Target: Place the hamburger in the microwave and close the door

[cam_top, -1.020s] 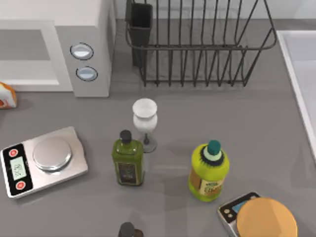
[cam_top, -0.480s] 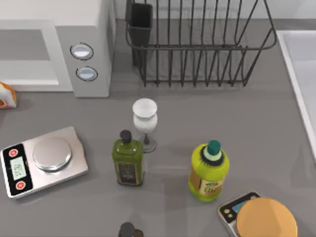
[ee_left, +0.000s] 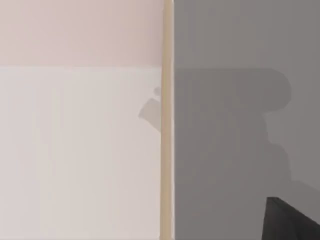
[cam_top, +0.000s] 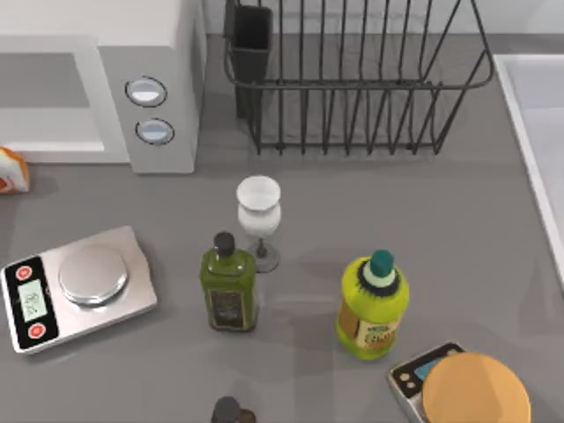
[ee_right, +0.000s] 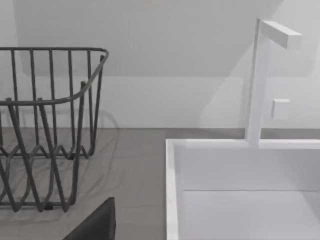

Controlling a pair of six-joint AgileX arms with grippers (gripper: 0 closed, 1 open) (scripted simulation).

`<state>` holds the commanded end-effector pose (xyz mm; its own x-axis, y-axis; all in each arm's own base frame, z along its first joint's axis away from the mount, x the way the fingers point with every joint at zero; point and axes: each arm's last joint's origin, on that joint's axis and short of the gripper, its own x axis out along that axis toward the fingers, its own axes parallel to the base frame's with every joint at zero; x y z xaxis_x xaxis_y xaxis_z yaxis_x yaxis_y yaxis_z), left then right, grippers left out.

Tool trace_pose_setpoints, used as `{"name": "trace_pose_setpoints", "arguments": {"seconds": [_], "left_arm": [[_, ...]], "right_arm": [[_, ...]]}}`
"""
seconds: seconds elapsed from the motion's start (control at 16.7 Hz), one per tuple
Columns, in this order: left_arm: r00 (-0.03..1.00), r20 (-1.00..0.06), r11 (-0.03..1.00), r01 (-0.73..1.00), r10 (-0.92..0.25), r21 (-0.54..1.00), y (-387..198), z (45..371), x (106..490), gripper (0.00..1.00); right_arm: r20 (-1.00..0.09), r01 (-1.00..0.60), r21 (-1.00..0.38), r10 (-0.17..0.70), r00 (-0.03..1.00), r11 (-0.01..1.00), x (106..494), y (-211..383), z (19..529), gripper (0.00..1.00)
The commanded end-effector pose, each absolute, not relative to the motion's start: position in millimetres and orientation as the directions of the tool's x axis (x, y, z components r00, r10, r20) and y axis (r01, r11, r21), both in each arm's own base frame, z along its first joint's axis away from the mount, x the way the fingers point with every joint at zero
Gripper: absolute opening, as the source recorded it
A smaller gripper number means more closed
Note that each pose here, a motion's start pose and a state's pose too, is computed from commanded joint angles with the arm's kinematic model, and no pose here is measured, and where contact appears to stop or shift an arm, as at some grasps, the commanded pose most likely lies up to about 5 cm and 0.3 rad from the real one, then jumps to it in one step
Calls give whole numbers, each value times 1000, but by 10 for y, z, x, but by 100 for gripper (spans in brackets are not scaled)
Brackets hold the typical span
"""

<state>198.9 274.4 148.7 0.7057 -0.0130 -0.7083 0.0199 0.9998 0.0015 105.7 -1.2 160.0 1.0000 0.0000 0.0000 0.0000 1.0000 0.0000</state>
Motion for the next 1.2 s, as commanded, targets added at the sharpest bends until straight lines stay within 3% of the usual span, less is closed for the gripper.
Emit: {"name": "trace_pose_setpoints", "arguments": {"seconds": [0.36,0.9,1.2], "left_arm": [[707,-707,1000,26,-18,0,2162,1462,1961,0],[705,-709,1000,7,-5,0,2025,1467,1936,0],[700,-714,1000,26,-23,-7,1504,1470,1972,0]], "right_arm": [[0,0,0,0,1000,1000,1057,-12,1600,100],[0,0,0,0,1000,1000,1057,-12,1600,100],[0,0,0,0,1000,1000,1057,-12,1600,100]]}}
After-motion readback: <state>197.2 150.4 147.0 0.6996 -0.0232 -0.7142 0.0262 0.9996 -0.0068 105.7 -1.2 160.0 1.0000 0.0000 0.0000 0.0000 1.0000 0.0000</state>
